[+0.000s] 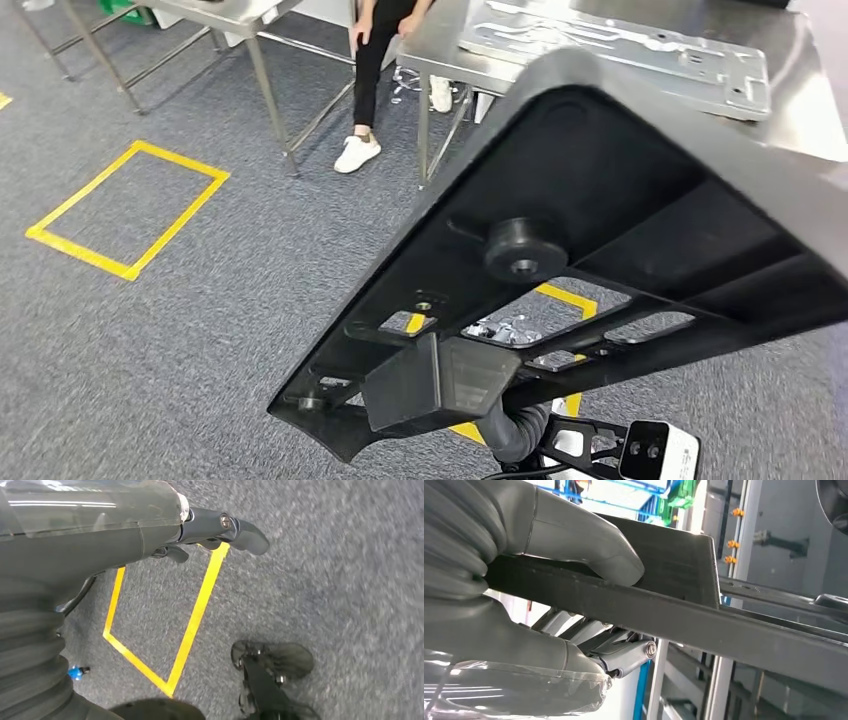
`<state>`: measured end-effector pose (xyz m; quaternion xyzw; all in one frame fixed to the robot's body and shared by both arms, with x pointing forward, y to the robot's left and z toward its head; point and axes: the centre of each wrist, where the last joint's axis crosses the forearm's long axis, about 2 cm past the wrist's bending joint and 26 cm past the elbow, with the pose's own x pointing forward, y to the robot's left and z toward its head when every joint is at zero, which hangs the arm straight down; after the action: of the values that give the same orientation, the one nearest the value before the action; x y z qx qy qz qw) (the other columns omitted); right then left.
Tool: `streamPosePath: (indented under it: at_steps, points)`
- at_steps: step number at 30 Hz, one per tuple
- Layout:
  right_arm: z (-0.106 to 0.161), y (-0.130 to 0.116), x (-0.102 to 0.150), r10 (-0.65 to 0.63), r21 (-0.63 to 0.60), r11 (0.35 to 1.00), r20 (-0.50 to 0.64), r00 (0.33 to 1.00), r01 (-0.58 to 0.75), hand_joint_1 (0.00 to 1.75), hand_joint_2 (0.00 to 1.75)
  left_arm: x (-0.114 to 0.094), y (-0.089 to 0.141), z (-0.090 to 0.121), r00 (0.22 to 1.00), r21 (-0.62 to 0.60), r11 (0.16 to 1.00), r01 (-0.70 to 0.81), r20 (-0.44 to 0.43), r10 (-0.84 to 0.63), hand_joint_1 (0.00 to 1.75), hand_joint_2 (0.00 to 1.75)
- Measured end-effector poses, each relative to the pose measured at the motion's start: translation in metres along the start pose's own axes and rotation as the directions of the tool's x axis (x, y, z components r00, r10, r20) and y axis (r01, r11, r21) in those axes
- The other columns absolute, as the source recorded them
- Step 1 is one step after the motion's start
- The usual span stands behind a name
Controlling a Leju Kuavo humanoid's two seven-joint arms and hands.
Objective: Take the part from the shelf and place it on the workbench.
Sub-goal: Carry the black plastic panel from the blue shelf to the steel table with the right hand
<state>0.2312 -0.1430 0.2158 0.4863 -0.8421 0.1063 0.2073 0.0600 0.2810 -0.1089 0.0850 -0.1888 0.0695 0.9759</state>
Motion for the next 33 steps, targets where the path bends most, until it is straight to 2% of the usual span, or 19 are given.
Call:
streamPosePath:
  at_steps: [13,33]
  points:
    - [-0.010,-0.004,0.002,0.021,-0.012,1.000,0.033,0.999,-0.021,1.75,1.75,0.000,0.004,-0.001,1.000,-0.003,1.000,0.006,-0.015,-0.006,0.00,1.75]
    - [-0.003,0.000,0.003,0.020,-0.023,1.000,0.021,1.000,-0.019,1.75,1.75,0.007,0.000,-0.002,1.000,-0.016,1.000,-0.005,-0.007,0.005,0.00,1.75]
